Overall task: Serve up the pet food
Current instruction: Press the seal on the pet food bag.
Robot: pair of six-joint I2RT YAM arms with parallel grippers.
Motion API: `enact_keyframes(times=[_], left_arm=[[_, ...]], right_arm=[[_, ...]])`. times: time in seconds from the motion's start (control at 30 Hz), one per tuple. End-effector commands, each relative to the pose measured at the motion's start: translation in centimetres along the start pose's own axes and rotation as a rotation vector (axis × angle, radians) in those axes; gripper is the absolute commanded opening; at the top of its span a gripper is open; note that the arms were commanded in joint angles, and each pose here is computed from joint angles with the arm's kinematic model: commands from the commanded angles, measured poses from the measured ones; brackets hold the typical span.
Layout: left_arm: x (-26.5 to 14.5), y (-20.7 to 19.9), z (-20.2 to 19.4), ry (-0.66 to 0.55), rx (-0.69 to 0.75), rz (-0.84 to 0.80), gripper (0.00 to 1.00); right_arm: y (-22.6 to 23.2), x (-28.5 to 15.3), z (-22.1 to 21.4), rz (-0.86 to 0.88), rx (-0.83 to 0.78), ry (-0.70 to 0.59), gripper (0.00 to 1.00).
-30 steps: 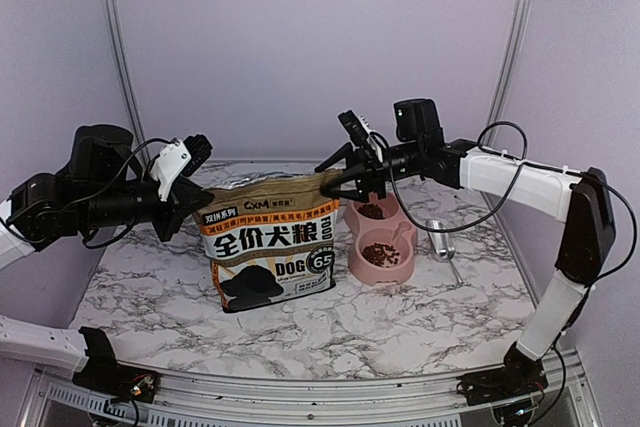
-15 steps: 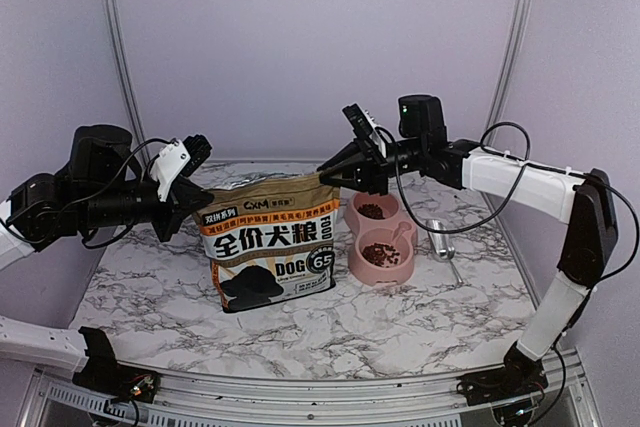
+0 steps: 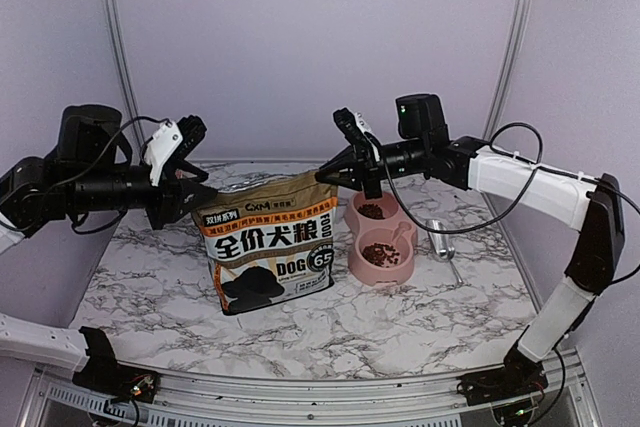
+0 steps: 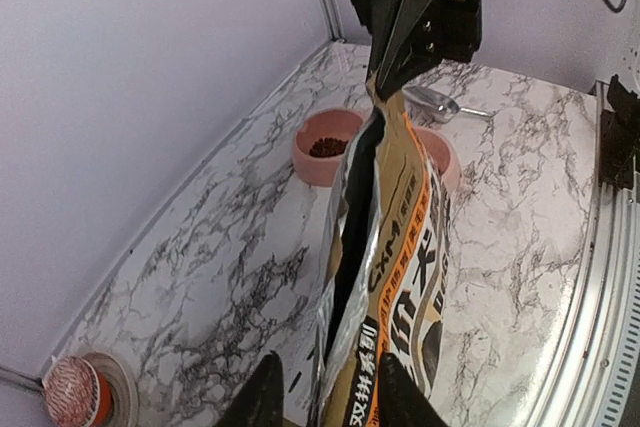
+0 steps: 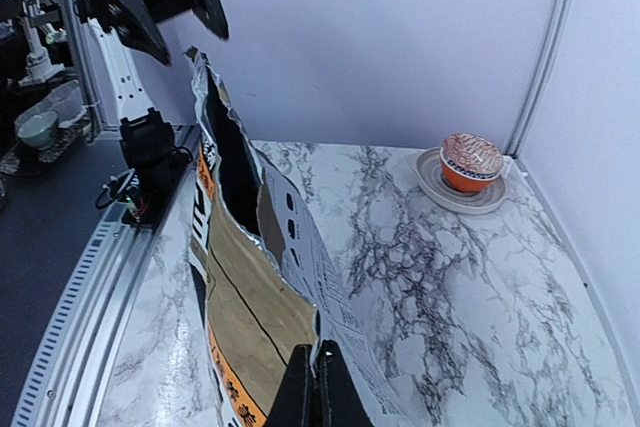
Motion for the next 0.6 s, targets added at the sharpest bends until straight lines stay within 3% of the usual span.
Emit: enact_keyframes(times=[0.0, 0.07, 0.17, 0.43, 0.57], left_arm=[[-2.5, 0.7, 5.4, -0.152, -0.021, -0.106, 0.65], [-1.8, 0.6, 6.3, -0.153, -0.031, -0.161, 0.83], [-0.4, 0.2, 7.1, -0.134, -0.025, -0.22, 0.94], [5.0, -1.5, 9.4, -0.087, 0.005, -0.325, 0.97], [7.5, -2.6, 10.2, -0.058, 0.032, -0.344, 0.93]], right_arm=[[1.3, -0.4, 0.2, -0.169, -0.106, 0.067, 0.0], [2.0, -0.6, 0.1, -0.2, -0.146, 0.058, 0.0], [2.9, -0.6, 0.0, -0.196, -0.184, 0.059, 0.0], [5.4, -2.3, 1.0, -0.182, -0.254, -0.007, 0.0], [6.9, -3.1, 1.0, -0.131, -0.288, -0.051, 0.0]])
Point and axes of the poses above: each gripper's point midway between its finger pads, its own x axis out along the fingers, its own y axis along the line the jaws close on, z = x × y, the point moved 9 cm from there along -x, back along the fingers, and after that the axes turned 6 degrees about x, right-handed, at the moved point
